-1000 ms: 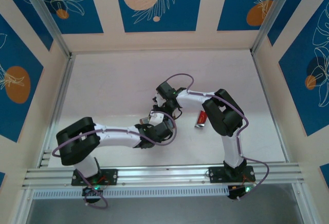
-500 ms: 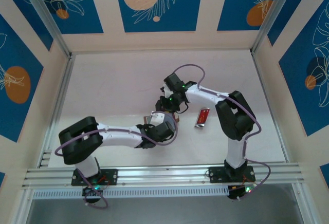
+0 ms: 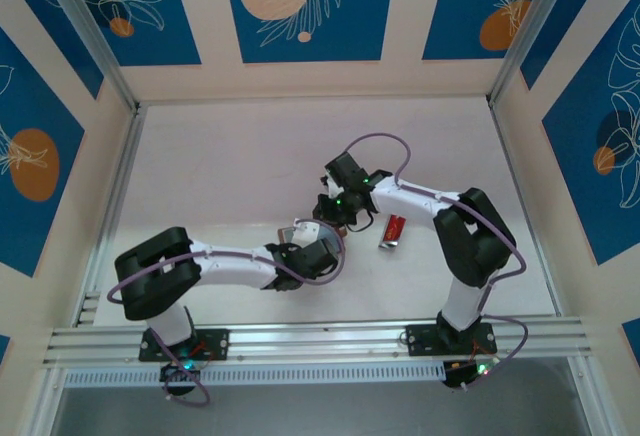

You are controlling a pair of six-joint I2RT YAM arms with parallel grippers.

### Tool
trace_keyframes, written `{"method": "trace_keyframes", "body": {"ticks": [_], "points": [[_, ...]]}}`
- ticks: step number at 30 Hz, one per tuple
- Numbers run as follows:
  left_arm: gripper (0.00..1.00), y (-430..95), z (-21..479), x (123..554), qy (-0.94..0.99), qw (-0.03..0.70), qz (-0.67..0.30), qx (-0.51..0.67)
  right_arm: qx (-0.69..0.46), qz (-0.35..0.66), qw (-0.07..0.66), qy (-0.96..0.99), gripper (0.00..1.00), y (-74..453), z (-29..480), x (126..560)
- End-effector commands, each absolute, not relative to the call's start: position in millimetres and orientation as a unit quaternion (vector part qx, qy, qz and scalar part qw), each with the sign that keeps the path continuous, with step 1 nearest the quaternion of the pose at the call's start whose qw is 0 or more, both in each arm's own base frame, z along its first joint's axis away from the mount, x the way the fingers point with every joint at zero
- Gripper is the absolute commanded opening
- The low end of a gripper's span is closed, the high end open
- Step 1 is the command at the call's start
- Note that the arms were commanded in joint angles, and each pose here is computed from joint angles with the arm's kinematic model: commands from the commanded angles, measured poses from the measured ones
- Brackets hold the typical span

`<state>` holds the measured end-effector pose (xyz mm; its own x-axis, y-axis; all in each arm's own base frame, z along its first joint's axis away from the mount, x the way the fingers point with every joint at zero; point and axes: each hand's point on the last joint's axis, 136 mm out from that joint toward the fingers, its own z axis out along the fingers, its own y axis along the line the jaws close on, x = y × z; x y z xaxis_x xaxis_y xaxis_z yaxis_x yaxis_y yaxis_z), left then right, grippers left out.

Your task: Put the credit cards into the card holder

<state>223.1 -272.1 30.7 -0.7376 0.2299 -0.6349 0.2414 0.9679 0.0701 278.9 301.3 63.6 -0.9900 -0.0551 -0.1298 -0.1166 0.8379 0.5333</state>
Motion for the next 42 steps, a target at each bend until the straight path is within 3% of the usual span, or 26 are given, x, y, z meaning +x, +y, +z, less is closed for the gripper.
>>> {"method": "trace_keyframes", "body": {"ticks": [1,16,27,38,42], "points": [[0.00,-267,24,217,0.935,0.325,0.000,0.138,-0.042,0.269,0.026,0.962,0.07,301,43,268],[0.00,-266,39,221,0.929,0.345,-0.008,0.136,-0.009,0.212,-0.018,0.977,0.02,285,-3,260],[0.00,-274,37,218,0.924,0.349,-0.038,0.151,-0.004,0.311,-0.031,0.950,0.08,304,34,289],[0.01,-260,41,219,0.925,0.355,-0.019,0.134,-0.047,0.214,-0.036,0.975,0.05,300,11,259],[0.06,-254,42,219,0.926,0.357,-0.008,0.125,-0.039,0.205,-0.047,0.977,0.04,295,-1,255]]}}
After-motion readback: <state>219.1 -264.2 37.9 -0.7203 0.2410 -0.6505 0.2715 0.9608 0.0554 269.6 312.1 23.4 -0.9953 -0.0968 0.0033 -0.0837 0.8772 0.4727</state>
